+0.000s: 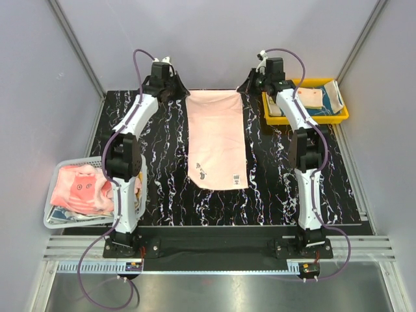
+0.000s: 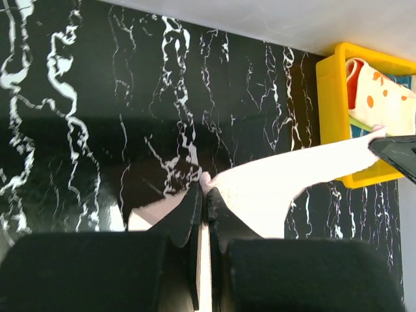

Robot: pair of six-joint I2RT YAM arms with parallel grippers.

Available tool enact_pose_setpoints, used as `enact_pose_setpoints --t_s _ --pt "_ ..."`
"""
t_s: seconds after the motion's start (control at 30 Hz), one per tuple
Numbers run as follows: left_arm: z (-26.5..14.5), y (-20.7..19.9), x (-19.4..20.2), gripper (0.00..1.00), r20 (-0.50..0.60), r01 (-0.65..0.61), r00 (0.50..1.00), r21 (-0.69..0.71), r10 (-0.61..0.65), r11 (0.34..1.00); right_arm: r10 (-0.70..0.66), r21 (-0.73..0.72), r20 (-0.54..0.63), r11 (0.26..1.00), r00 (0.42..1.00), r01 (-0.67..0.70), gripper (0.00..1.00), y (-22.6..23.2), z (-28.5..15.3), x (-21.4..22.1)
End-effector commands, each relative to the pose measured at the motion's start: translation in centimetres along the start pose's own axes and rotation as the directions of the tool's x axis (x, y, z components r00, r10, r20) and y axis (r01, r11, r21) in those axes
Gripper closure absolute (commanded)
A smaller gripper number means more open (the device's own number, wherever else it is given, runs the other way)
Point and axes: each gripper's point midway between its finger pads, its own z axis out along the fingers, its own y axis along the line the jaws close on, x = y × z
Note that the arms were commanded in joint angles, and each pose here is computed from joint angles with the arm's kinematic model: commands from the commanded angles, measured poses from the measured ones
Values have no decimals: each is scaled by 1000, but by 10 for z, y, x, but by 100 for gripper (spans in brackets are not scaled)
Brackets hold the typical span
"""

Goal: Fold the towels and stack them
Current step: Flatten out the crumpled towel, then fold the towel

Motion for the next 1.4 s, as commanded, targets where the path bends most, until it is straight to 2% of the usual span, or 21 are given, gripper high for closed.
enact_pose_setpoints --t_s 0.0,0.27,0.4,0.57,0.63,0.8,0.87,0.9,1.0,1.03,1.2,1.37 --pt "-15 -19 -57 100 145 -47 989 68 37 997 -36 -19 102 999 994 38 100 9 -19 -43" --pt "-1 -17 -46 100 105 -13 994 87 4 996 -15 20 73 1000 997 13 100 -9 -16 -23" --pt "-23 -26 -39 100 131 -11 991 109 -3 994 1 -5 78 1000 997 -1 100 1 -31 -16" --pt "-34 -18 -3 100 75 1 997 99 -8 995 27 -6 57 1000 998 -26 100 8 -51 2" --pt "-48 -28 0 100 92 -11 996 114 0 993 49 -13 35 999 998 -48 100 8 -55 19" --pt "-70 -24 42 100 56 -15 998 55 12 998 58 0 12 998 998 -58 100 23 -81 45" --pt "-82 -27 51 100 61 -25 998 28 23 999 76 21 -21 997 997 -75 100 22 -84 72" --pt "-82 -16 70 100 29 -17 999 -3 17 1000 70 13 -8 997 997 -70 100 28 -92 72" --pt "-95 -3 102 100 3 -8 1000 -57 8 998 104 31 -68 994 992 -102 100 27 -100 117" --pt "-103 -7 103 100 24 -7 1000 -49 8 999 98 20 -59 995 993 -97 100 36 -105 119" --pt "-114 7 147 100 -20 -24 1000 -96 22 995 108 49 -106 993 988 -103 100 42 -115 161" --pt "-120 6 176 100 -59 -44 997 -92 39 995 110 62 -118 993 987 -103 100 49 -128 181"
